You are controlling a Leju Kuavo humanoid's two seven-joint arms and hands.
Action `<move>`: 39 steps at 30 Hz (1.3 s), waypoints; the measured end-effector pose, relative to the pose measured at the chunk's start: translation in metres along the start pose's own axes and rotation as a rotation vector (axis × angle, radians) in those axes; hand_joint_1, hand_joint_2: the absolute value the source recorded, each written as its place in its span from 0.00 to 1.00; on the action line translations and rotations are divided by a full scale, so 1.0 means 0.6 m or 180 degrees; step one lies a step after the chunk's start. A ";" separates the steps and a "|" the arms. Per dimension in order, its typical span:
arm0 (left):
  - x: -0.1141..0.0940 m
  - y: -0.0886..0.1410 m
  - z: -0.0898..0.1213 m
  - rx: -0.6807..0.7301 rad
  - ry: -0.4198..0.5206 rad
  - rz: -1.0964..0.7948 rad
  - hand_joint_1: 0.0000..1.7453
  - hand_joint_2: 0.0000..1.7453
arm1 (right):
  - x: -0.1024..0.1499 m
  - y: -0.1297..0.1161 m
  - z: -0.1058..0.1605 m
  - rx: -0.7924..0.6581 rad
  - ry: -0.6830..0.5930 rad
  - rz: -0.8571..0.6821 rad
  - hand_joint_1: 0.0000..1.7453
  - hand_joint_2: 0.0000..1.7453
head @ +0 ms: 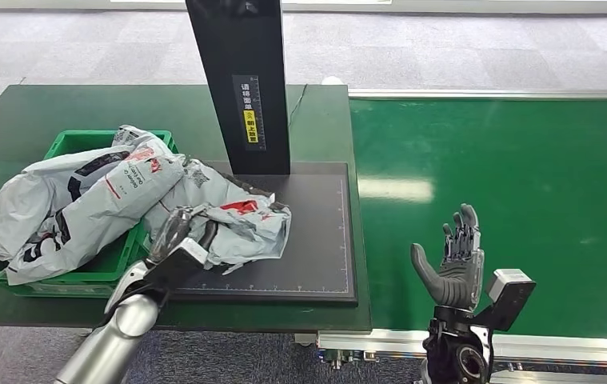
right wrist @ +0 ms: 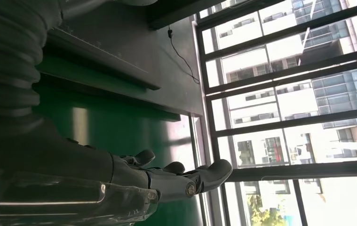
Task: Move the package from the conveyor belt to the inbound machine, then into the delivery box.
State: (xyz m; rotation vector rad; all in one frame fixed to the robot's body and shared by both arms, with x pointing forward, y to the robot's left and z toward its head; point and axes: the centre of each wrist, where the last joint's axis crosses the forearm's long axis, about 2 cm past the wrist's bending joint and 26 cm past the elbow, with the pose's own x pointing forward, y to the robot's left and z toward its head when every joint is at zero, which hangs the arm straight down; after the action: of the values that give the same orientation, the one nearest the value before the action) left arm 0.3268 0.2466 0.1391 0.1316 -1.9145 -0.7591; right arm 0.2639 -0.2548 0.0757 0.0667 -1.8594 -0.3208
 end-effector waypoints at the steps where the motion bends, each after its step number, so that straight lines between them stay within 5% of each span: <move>1: 0.006 0.009 0.007 0.0106 -0.0062 0.0010 1.00 1.00 | 0.000 -0.003 0.002 -0.0018 0.0003 0.0007 0.00 1.00; 5: 0.030 0.038 0.039 0.0425 -0.0395 0.0168 1.00 1.00 | -0.001 -0.012 0.013 -0.0074 0.0035 0.0027 0.00 1.00; 11: 0.067 0.084 0.092 0.0474 -0.1290 0.0912 1.00 1.00 | -0.002 -0.018 0.018 -0.0110 0.0051 0.0034 0.00 1.00; 22: 0.103 0.240 0.142 0.1071 -0.2270 0.1685 1.00 1.00 | -0.005 -0.019 0.018 -0.0126 0.0076 0.0024 0.00 1.00; 31: 0.084 0.328 0.164 0.1805 -0.1951 0.1424 1.00 1.00 | -0.010 -0.010 0.015 -0.0138 0.0103 -0.0014 0.00 1.00; 39: 0.023 0.383 0.117 0.2130 -0.0733 0.0697 1.00 1.00 | -0.012 -0.001 0.012 -0.0060 0.0111 -0.0019 0.00 1.00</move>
State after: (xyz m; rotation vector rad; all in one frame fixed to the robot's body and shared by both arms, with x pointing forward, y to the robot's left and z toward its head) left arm 0.3152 0.4550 0.2592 0.2476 -2.2945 0.0374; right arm 0.2590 -0.2527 0.0668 0.0644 -1.8217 -0.3391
